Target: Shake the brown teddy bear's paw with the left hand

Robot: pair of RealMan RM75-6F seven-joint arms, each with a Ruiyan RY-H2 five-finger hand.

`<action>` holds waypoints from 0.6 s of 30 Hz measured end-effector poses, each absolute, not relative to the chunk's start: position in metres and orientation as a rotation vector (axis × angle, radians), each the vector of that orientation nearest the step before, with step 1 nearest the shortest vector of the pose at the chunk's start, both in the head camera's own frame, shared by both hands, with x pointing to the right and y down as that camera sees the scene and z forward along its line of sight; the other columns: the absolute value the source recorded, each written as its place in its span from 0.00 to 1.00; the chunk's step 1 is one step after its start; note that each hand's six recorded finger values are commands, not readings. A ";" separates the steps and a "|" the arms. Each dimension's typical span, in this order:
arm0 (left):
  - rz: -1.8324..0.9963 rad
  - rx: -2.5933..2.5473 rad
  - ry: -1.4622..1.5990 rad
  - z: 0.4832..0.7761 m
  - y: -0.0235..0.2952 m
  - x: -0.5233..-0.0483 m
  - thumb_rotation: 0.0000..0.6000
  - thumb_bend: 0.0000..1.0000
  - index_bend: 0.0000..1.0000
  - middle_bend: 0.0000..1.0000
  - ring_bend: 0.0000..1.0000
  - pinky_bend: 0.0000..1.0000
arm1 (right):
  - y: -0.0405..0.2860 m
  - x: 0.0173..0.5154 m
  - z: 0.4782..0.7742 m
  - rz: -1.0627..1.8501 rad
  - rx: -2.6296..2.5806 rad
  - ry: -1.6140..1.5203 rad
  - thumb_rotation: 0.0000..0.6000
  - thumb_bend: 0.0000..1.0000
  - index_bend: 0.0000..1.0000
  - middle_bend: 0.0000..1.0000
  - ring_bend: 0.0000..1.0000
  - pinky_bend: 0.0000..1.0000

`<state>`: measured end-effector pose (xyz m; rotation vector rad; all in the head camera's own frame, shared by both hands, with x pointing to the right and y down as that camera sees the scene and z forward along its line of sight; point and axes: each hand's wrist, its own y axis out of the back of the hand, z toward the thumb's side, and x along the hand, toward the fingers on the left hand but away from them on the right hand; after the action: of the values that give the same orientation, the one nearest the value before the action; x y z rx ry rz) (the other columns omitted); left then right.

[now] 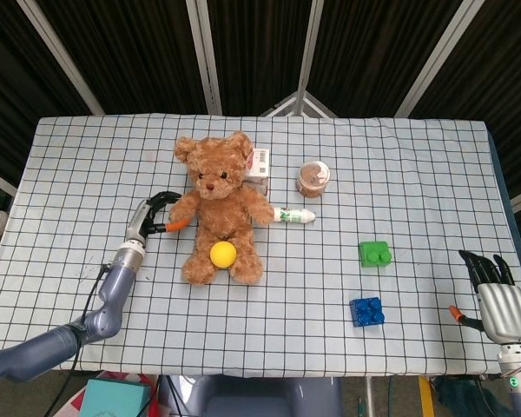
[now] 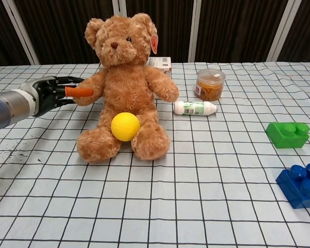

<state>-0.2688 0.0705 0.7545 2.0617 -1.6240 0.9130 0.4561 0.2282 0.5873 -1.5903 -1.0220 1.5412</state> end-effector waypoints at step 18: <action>0.949 2.077 -1.640 0.755 0.070 -0.257 1.00 0.41 0.42 0.48 0.05 0.10 | 0.228 0.458 0.585 1.537 -1.589 -1.030 1.00 0.21 0.01 0.14 0.13 0.05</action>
<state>-0.2566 0.0701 0.7553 2.0774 -1.6402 0.9490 0.4579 0.2284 0.5846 -1.5891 -1.0305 1.5375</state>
